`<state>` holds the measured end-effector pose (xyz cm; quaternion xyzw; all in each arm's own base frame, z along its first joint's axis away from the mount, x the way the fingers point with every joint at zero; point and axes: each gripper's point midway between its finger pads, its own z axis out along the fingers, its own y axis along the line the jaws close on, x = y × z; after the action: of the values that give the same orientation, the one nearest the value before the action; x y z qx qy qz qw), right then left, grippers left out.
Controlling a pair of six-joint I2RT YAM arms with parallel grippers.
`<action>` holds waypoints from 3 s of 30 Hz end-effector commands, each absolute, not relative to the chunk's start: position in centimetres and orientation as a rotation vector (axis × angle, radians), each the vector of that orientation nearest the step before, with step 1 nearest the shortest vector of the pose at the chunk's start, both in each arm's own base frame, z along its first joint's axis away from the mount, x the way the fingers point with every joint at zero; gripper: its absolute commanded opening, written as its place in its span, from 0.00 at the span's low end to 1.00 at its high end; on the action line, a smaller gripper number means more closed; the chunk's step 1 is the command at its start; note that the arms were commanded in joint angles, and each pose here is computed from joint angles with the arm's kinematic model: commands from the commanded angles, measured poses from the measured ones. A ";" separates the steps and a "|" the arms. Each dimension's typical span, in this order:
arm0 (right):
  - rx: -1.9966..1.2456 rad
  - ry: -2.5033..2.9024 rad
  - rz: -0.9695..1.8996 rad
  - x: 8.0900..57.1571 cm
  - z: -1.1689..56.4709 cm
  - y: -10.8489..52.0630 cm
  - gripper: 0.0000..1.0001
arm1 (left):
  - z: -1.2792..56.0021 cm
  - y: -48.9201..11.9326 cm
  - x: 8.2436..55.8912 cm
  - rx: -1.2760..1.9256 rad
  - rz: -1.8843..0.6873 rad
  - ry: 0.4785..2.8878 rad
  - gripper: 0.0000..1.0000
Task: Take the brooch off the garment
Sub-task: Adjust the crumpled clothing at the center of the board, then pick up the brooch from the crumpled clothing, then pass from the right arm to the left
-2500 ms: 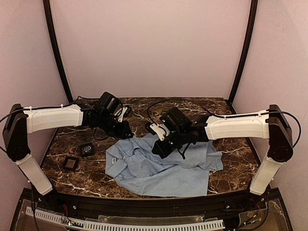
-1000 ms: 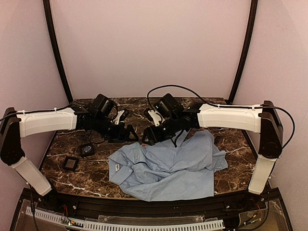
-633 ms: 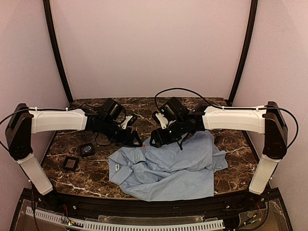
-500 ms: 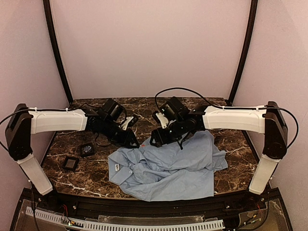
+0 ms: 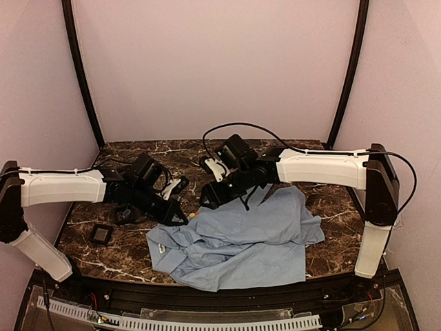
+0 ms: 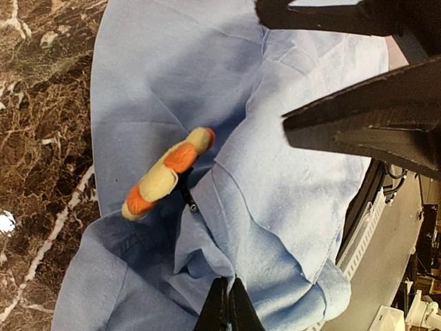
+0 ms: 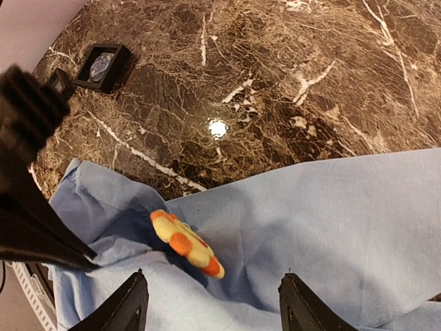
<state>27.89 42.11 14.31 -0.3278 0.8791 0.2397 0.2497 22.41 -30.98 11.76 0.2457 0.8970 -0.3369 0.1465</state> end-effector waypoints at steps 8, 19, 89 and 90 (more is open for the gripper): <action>-0.962 2.392 0.769 27.9 11.8 46.7 0.63 | 9.6 -31.5 19.9 0.815 -0.980 2.596 0.01; -1.088 2.394 0.841 25.7 9.2 47.3 0.65 | 8.7 -31.6 19.3 0.755 -1.009 2.612 0.01; -0.553 1.891 1.205 30.5 30.6 42.9 0.00 | 29.6 -31.6 29.8 0.498 -1.123 2.134 0.90; -0.560 1.893 1.232 30.4 30.5 43.0 0.00 | 29.5 -31.5 29.7 0.497 -1.125 2.139 0.90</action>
<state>30.49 42.03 29.60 -0.2176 0.7657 0.4371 0.4187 29.90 -31.73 28.34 0.1752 0.8311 -0.4224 0.3165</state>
